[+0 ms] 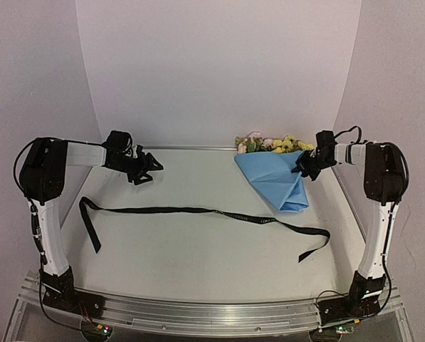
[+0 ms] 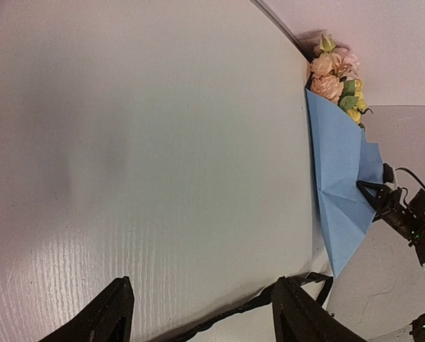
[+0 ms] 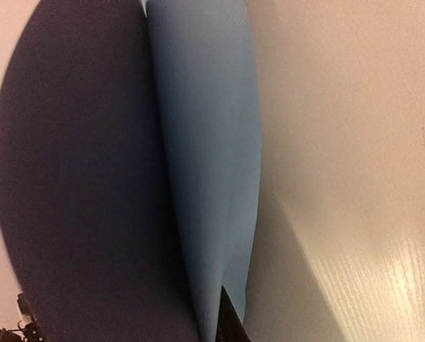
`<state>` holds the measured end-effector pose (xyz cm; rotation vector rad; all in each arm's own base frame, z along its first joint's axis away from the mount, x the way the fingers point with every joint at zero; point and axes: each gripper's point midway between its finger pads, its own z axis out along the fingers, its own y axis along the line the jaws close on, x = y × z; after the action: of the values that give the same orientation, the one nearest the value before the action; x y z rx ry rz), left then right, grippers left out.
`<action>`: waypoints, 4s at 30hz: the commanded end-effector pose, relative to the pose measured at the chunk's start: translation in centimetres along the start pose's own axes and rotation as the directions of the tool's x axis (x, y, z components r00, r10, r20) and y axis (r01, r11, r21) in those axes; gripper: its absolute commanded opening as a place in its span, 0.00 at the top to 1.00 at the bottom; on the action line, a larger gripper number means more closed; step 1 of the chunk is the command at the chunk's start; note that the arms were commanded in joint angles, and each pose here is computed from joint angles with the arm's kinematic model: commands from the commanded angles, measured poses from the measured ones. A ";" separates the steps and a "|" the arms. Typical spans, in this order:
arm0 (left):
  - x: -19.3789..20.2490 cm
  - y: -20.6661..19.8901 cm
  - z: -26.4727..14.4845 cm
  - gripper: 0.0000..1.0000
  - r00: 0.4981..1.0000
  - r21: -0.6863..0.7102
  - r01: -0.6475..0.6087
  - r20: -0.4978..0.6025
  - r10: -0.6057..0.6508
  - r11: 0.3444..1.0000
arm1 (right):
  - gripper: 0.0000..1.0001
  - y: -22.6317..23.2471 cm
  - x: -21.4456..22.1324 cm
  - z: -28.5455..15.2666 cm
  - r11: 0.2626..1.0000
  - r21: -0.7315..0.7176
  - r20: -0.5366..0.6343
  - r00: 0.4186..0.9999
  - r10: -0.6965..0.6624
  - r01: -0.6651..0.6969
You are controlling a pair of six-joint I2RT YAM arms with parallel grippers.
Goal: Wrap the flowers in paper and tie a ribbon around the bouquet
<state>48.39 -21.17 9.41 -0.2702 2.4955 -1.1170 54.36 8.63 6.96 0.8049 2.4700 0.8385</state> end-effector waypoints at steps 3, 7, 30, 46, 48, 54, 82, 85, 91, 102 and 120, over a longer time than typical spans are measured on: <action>-0.8 -1.5 0.0 0.31 1.000 0.042 -0.015 0.024 0.014 0.999 | 0.98 4.4 0.6 -1.8 0.995 -0.096 0.010 1.000 0.021 -0.020; -0.4 -1.2 0.1 0.31 1.000 0.032 -0.003 0.021 0.002 0.999 | 0.99 6.0 3.1 -1.2 0.995 -0.092 -0.011 1.000 0.027 -0.028; 3.3 0.9 -2.6 0.31 0.997 -0.022 0.069 0.043 -0.068 0.997 | 1.00 15.0 20.0 3.3 0.955 -0.162 -0.107 0.966 0.234 -0.249; 4.6 1.3 -3.6 0.31 0.996 -0.022 0.075 0.056 -0.073 0.997 | 1.00 16.8 26.6 1.2 0.952 -0.205 -0.066 0.973 0.219 -0.228; 4.6 1.4 -3.6 0.31 0.996 -0.022 0.076 0.057 -0.074 0.997 | 1.00 16.8 27.2 0.8 0.953 -0.210 -0.057 0.975 0.214 -0.221; 4.6 1.5 -3.8 0.31 0.995 -0.030 0.072 0.064 -0.070 0.997 | 1.00 15.7 29.7 1.0 0.951 -0.204 -0.075 0.972 0.222 -0.233; 7.4 -7.7 -2.4 0.48 0.990 0.104 -0.139 -0.001 0.140 0.985 | 0.31 10.7 30.1 -2.2 0.993 -0.060 0.012 0.995 -0.104 0.104; 9.4 -9.6 -0.9 0.53 0.985 0.167 -0.151 -0.060 0.163 0.974 | 0.32 9.6 30.2 -1.9 0.991 -0.029 0.007 0.991 -0.131 0.131; 13.4 -13.2 2.0 0.64 0.960 0.295 -0.159 -0.175 0.217 0.942 | 0.35 8.3 29.7 -2.1 0.979 0.025 0.025 0.979 -0.201 0.201; 18.2 -15.2 6.8 0.68 0.920 0.371 -0.129 -0.302 0.251 0.920 | 0.29 7.1 28.3 -3.5 0.962 0.078 0.048 0.963 -0.264 0.260; 18.2 -14.4 9.0 0.69 0.915 0.338 -0.127 -0.324 0.242 0.932 | 0.22 -10.9 25.7 -14.7 0.920 0.392 0.176 0.981 -0.079 0.004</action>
<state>35.10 -41.77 7.78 0.2307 2.5918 -1.5377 26.75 16.21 7.30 0.7562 2.4920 0.4038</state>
